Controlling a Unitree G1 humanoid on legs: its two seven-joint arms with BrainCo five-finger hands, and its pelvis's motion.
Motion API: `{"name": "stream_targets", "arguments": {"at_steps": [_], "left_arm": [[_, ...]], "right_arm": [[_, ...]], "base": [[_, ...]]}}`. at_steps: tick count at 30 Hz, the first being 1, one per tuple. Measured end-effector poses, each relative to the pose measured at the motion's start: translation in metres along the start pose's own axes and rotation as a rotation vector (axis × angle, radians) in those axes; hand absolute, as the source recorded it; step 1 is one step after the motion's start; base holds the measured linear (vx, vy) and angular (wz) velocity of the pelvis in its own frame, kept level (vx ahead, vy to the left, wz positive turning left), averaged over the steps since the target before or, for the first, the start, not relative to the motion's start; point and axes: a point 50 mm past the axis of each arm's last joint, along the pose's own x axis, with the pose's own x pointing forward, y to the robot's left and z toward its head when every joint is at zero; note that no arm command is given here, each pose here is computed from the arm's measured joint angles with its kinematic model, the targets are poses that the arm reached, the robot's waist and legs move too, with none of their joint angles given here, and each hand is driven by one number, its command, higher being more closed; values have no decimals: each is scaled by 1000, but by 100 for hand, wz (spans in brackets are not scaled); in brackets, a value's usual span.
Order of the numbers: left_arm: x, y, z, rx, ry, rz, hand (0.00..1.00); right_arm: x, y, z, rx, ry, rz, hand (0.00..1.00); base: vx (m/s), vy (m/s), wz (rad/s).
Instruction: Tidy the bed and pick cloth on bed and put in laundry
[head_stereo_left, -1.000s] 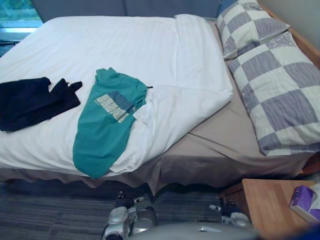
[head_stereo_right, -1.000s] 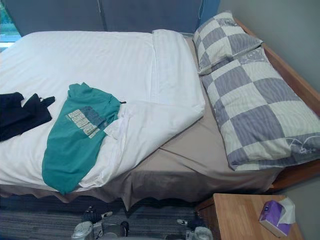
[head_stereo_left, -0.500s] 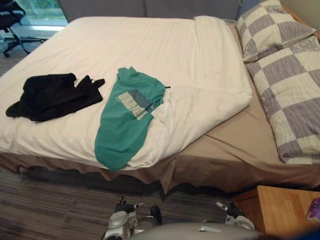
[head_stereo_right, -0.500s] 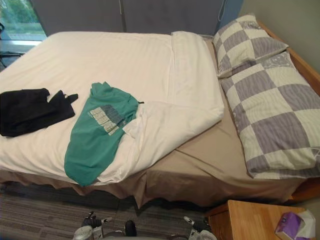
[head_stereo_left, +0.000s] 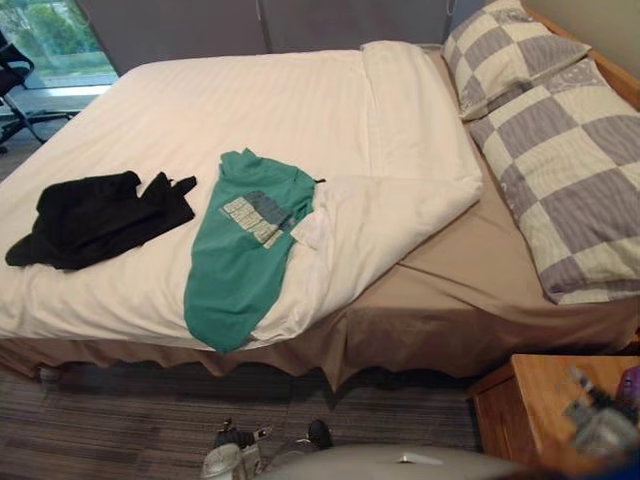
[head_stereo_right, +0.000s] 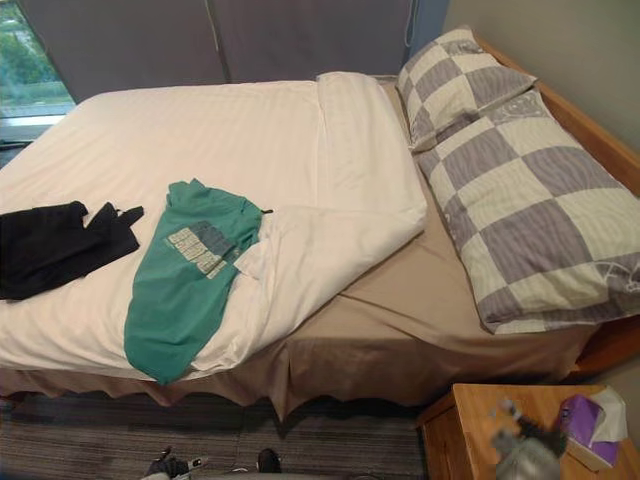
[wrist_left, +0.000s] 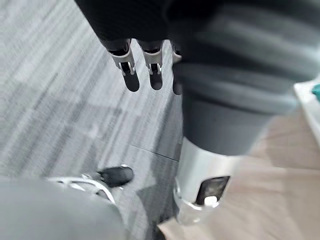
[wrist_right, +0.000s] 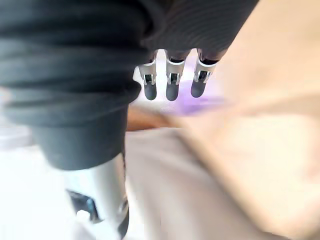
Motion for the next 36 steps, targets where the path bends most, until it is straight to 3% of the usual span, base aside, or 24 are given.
{"name": "stream_targets", "arguments": {"at_steps": [7, 10, 16, 25, 32, 36], "left_arm": [[-1, 13, -6, 165, -5, -5, 0], [-1, 13, -5, 181, -14, -8, 0], [1, 6, 4, 201, -44, -27, 0], [5, -9, 41, 173, -149, -30, 0], [5, -16, 57, 115, -200, -45, 0], [3, -24, 88, 62, -297, -57, 0]], "right_arm": [[-5, 64, 93, -94, -364, 127, 0], [-36, 115, 145, -105, -586, 269, 0], [-111, 178, 224, -140, -987, 461, 0], [-155, 192, 330, -148, -1280, 422, 0], [-144, 198, 330, -235, -1260, 386, 0], [-149, 196, 349, -213, -1272, 356, 0]], "base": [[87, 37, 23], [68, 27, 15], [1, -7, 15], [-143, -10, 12], [-111, 9, 8], [-84, 1, 11]]}}
